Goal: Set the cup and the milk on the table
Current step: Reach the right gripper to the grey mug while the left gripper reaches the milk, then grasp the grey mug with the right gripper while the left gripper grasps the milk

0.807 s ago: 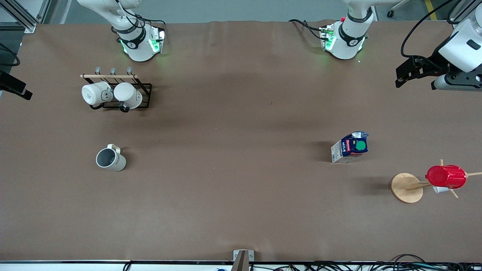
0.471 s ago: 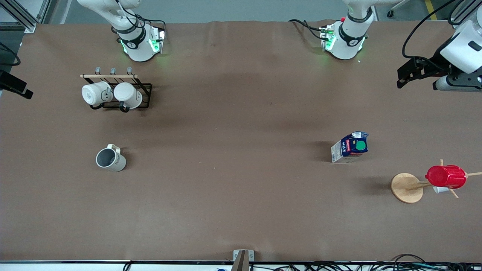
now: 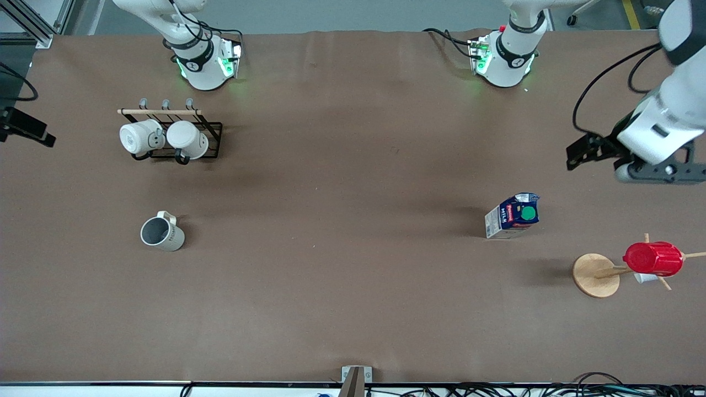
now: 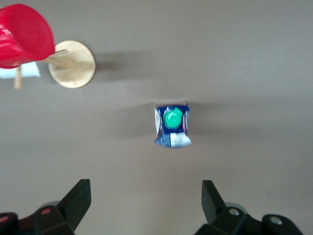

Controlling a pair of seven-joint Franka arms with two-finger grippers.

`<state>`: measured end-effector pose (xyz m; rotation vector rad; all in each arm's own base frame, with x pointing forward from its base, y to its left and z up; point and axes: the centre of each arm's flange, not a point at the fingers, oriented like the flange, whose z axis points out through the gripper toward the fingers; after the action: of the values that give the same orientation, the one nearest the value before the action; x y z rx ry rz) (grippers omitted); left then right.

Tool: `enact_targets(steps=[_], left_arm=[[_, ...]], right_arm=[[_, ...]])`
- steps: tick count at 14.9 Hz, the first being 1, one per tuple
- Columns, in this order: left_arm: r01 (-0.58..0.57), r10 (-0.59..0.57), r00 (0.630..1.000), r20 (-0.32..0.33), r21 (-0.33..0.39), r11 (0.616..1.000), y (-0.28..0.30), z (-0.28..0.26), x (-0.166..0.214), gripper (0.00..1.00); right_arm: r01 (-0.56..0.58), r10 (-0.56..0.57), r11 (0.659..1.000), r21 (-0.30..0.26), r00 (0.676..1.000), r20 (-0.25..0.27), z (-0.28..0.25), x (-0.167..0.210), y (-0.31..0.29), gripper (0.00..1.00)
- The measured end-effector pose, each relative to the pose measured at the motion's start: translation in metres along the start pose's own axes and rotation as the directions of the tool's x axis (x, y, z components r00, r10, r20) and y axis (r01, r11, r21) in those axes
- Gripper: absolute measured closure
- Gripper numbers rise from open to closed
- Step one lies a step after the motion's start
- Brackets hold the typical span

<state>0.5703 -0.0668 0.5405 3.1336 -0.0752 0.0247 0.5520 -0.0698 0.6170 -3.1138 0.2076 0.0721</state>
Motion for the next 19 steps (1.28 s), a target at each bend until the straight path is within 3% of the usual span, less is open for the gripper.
enact_targets(steps=[3,8,14,19], left_arm=[[0.017,-0.018,0.999,-0.040,-0.004,1.000,-0.003,0.053,0.001,0.00],[0.058,-0.059,0.998,-0.037,-0.018,0.998,0.001,0.111,0.006,0.00],[0.041,-0.041,0.999,-0.017,-0.036,0.999,0.014,0.164,0.020,0.04],[0.025,-0.025,1.000,0.001,-0.038,0.999,0.024,0.177,0.020,0.10]], right_arm=[[0.055,-0.055,0.998,-0.005,0.998,-0.011,0.081,0.026,0.001,0.00],[0.099,-0.099,0.995,-0.016,0.995,0.003,0.204,0.047,0.002,0.00],[0.137,-0.140,0.990,-0.042,0.987,-0.079,0.326,0.058,-0.010,0.00],[0.181,-0.186,0.982,-0.056,0.978,-0.095,0.364,0.060,-0.008,0.00]])
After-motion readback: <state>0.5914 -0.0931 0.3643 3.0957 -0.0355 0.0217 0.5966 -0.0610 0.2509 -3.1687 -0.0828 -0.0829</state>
